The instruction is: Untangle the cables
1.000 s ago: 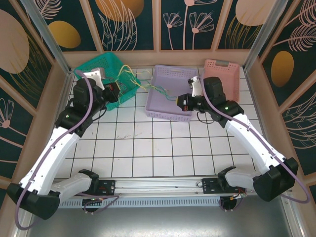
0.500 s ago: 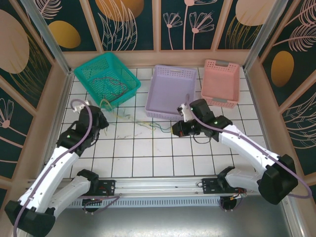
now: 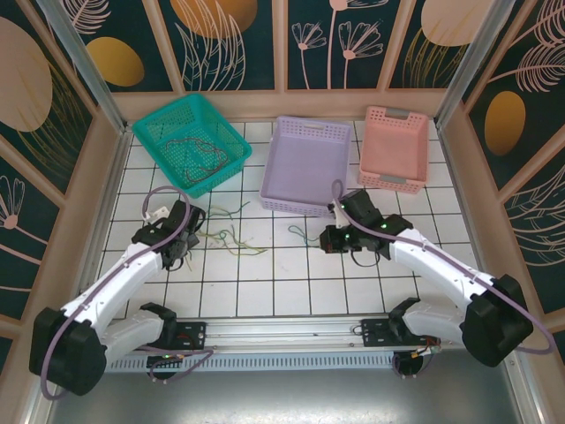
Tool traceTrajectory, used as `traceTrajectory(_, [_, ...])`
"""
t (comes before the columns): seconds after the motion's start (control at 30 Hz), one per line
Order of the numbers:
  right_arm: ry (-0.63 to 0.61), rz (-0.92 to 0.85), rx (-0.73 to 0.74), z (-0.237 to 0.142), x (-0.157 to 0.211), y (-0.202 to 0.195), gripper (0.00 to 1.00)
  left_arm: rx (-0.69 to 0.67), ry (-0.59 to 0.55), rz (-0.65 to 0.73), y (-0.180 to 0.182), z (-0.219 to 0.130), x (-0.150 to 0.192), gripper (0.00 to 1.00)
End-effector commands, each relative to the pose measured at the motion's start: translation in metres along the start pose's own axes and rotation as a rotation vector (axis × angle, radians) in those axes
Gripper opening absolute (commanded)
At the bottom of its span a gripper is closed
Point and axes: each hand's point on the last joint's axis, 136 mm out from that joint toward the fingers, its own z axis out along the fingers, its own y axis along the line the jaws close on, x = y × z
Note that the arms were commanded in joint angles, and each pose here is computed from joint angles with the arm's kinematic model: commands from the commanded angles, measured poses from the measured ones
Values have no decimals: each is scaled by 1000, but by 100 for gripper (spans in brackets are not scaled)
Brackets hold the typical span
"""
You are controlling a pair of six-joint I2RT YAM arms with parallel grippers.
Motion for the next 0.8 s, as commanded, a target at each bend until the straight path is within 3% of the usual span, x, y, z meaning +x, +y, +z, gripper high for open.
traceTrajectory(0.0, [-75,73,123,-22,-11,-24,0,-32,-27,-38,5,8,-3,0])
traceTrajectory(0.17, [-190,47,38,-52,-41,3,0,102,27,-38,-21,9,5,3])
traceTrajectory(0.27, [-247,23,-20,-66,-53,19,0,219,45,-50,-42,-3,3,42])
traceTrajectory(0.33, [-289,6,-74,-76,-63,32,0,306,38,-74,-57,-18,-7,58])
traceTrajectory(0.4, [-324,2,-108,-84,-71,41,0,394,13,-92,-74,-37,-22,64])
traceTrajectory(0.63, [-388,11,-161,-89,-99,50,0,602,11,-92,-122,-85,-53,64])
traceTrajectory(0.7, [-405,12,-173,-91,-107,53,0,692,15,-96,-138,-101,-59,58])
traceTrajectory(0.77, [-431,8,-183,-94,-115,57,0,874,33,-91,-165,-129,-63,49])
